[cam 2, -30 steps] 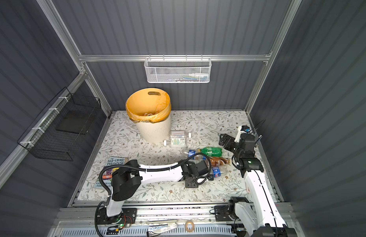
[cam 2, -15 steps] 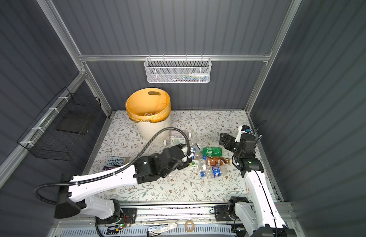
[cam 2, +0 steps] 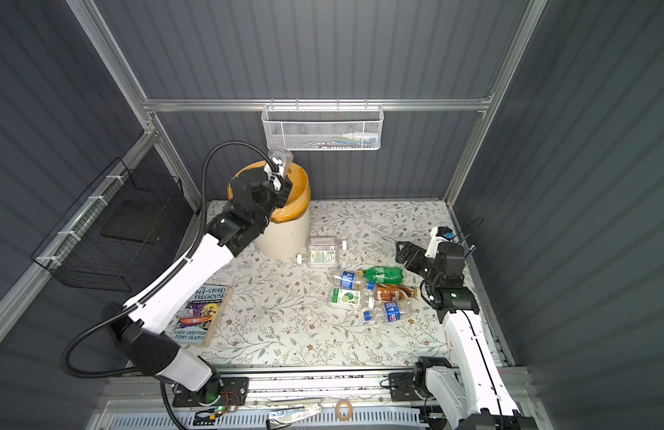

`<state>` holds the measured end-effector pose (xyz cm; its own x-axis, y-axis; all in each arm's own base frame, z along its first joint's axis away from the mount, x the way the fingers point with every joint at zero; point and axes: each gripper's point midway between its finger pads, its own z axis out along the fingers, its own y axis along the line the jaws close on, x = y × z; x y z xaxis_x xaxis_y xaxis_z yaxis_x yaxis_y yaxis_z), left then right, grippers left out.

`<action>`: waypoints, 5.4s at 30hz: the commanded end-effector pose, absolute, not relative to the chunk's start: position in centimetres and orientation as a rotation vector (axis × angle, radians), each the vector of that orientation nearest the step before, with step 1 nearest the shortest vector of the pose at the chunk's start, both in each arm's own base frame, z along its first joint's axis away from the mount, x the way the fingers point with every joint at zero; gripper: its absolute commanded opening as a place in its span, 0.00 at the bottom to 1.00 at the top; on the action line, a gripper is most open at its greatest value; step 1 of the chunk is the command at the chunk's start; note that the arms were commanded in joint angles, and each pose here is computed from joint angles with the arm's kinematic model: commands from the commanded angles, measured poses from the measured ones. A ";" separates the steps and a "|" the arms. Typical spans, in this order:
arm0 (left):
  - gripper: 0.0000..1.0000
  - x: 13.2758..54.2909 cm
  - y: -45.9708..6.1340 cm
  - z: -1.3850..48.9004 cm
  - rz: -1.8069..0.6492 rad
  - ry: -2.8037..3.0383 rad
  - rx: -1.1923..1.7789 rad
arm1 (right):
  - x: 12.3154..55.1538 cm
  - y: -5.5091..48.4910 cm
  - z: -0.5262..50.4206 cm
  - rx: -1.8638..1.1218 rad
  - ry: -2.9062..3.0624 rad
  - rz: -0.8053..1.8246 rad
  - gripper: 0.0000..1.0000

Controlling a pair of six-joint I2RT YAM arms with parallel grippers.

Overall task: Throw the plastic bottles in the bin
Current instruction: Throw the plastic bottle into the trash bin, then move the plastic bottle to the center of the table, then pick up the plastic bottle from the center of the table.

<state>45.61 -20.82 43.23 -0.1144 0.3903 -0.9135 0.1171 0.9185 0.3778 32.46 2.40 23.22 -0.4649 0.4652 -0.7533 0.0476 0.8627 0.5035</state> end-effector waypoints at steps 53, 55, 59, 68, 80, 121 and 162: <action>0.97 23.0 -41.4 5.4 0.155 1.973 1.860 | 32.7 2.2 20.7 0.408 2.102 0.494 0.99; 0.97 23.6 -41.3 5.0 0.162 1.992 1.839 | 32.7 2.2 20.7 0.404 2.102 0.494 0.99; 0.98 24.5 -41.1 4.5 0.220 1.985 1.818 | 32.7 2.3 20.7 0.399 2.102 0.491 0.99; 0.97 24.4 -40.9 2.6 0.239 1.991 1.855 | 32.6 2.4 20.5 0.392 2.105 0.497 0.99; 0.85 23.1 -39.9 1.6 0.205 2.040 1.897 | 32.5 2.3 20.2 0.394 2.112 0.492 0.99; 1.00 23.1 -34.3 4.1 0.136 2.240 1.633 | 32.2 2.3 19.5 0.414 2.119 0.498 0.99; 0.47 26.9 -28.2 34.0 -0.084 1.700 0.719 | 32.7 2.8 20.2 0.388 2.062 0.550 0.99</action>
<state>26.08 -30.90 29.07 -0.1660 0.5268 -0.8336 0.6316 0.7060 0.3204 32.59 2.61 19.61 -0.5345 0.4705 -0.7021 0.0838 0.8561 0.5100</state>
